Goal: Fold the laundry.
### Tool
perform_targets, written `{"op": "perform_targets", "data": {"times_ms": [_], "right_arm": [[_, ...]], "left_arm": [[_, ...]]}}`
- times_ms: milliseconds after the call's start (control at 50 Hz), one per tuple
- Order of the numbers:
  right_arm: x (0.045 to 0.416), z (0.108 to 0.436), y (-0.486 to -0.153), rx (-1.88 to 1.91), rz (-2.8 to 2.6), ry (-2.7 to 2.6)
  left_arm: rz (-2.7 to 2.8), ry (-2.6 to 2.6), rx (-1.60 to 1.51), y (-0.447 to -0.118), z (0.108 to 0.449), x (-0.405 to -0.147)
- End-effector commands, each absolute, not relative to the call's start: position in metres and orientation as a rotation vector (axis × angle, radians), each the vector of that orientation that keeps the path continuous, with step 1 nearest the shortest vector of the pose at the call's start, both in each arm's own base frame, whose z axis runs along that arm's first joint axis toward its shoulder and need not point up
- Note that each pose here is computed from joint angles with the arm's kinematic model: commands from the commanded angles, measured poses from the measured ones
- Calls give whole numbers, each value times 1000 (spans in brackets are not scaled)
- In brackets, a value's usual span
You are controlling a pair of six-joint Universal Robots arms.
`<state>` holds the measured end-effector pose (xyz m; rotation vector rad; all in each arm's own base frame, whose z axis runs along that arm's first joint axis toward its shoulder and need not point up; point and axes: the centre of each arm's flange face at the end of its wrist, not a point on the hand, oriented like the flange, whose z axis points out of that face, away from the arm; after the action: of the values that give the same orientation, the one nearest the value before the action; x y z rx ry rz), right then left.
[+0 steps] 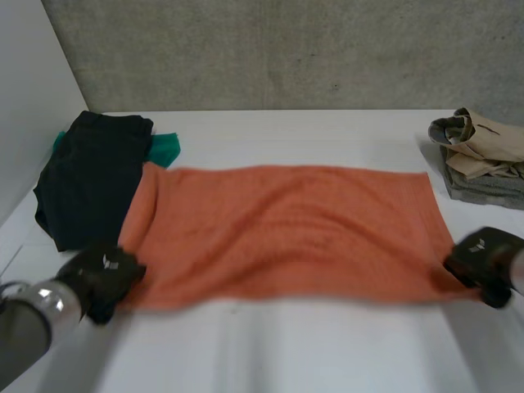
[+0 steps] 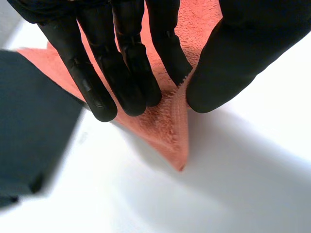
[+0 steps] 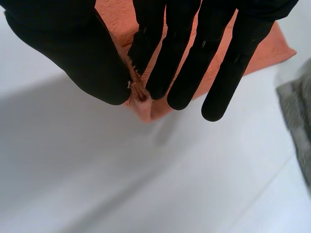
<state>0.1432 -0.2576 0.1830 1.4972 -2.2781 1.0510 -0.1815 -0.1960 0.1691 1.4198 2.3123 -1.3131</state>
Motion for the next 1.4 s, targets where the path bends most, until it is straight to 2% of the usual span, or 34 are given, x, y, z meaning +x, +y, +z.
{"op": "perform_targets", "data": {"times_ms": [20,120,200,460,600,840,980,1080,1260,1340,1400], "right_arm": [[130,193,-265,1442,1110,-2198],[128,180,-294,1290,1240,-2218],[142,165,-315,1247,1370,-2175],[179,157,-392,1043,1688,-1801],[197,146,-424,1036,1749,-1731],[212,128,-468,940,1847,-1581],[224,115,-465,986,1839,-1586],[236,127,-449,997,1876,-1609],[224,184,-406,872,2045,-1844],[202,195,-393,835,2006,-2029],[185,188,-382,842,1895,-2202]], "left_arm": [[-1323,2258,1423,-199,183,-177],[-1519,2099,1365,-234,184,-187],[-1673,1984,1358,-258,181,-207],[-1948,1776,1231,-360,159,-264],[-1999,1684,1126,-412,152,-277],[-2055,1612,1079,-452,129,-287],[-2056,1632,1109,-447,119,-294],[-2083,1628,1123,-434,119,-305],[-2151,1677,1069,-400,175,-296],[-2195,1760,1014,-379,196,-288],[-2235,1845,974,-357,207,-280]]}}
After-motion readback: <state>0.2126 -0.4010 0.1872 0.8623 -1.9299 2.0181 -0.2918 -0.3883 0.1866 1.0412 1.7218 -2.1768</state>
